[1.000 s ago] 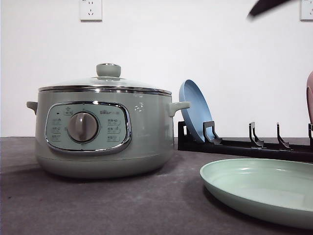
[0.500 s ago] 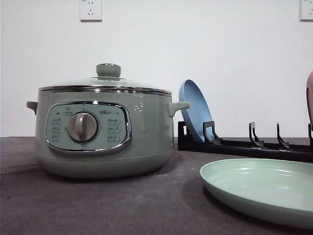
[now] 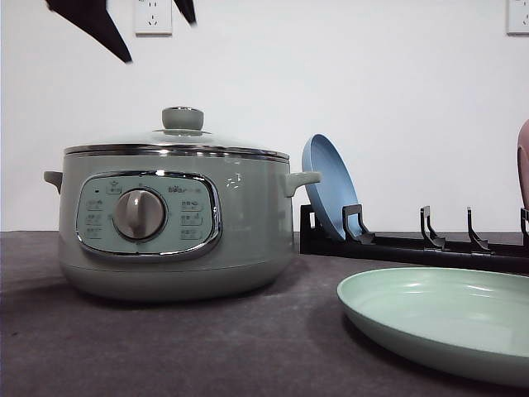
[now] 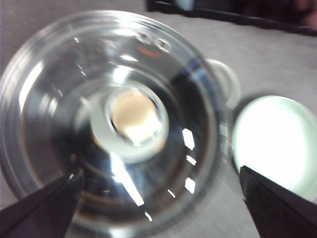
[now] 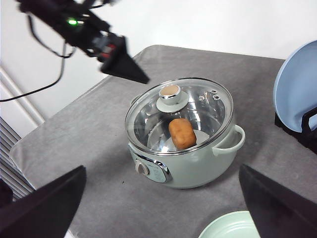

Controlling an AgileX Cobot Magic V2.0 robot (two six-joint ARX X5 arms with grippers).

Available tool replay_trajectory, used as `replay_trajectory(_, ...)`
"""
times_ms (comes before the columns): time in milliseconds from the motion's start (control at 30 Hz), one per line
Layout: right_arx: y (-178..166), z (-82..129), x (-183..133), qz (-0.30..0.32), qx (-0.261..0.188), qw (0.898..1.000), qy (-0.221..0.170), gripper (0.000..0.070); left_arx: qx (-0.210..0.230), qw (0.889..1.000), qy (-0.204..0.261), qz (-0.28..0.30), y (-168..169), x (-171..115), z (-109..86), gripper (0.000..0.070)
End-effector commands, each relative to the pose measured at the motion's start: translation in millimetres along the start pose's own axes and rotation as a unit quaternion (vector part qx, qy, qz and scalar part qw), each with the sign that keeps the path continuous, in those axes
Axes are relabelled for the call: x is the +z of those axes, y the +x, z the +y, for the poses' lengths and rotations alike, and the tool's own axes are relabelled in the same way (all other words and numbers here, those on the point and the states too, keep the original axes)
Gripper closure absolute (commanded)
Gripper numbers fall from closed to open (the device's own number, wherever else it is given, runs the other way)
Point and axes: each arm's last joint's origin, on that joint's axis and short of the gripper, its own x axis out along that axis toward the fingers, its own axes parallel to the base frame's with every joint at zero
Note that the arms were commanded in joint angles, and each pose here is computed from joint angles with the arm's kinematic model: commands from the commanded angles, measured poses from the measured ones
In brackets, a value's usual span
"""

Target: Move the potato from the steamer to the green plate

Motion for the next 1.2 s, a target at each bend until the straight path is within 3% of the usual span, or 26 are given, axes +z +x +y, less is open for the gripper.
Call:
replay_trajectory(0,-2,2,4,-0.007,0.006,1.000,-0.006,0.0076,0.011,1.000,0.013,0.000,9,9,-1.8,0.0078)
replay_trajectory(133,-2,2,4,-0.006,0.006,1.000,-0.006,0.0076,0.037,0.999,0.021,0.024,36,16,-0.3,0.0078)
replay_trajectory(400,-2,2,4,-0.006,0.005,1.000,-0.007,0.0076,0.036,0.998,0.030,0.042,70,22,2.7,0.0078)
replay_trajectory(567,-2,1,2,0.002,0.003,1.000,-0.007,0.0076,0.035,0.998,0.032,0.042,72,23,3.0,0.0152)
replay_trajectory(767,-2,1,1,0.005,0.002,1.000,-0.008,0.0076,0.035,0.998,0.032,0.042,72,23,3.0,0.0165)
replay_trajectory(833,-2,1,1,0.005,0.002,1.000,-0.008,0.0076,0.035,0.998,0.034,0.041,73,23,3.1,0.0200)
replay_trajectory(1167,-2,1,1,0.005,0.002,1.000,-0.008,0.0076,0.035,0.998,0.034,0.044,77,24,3.9,0.0204)
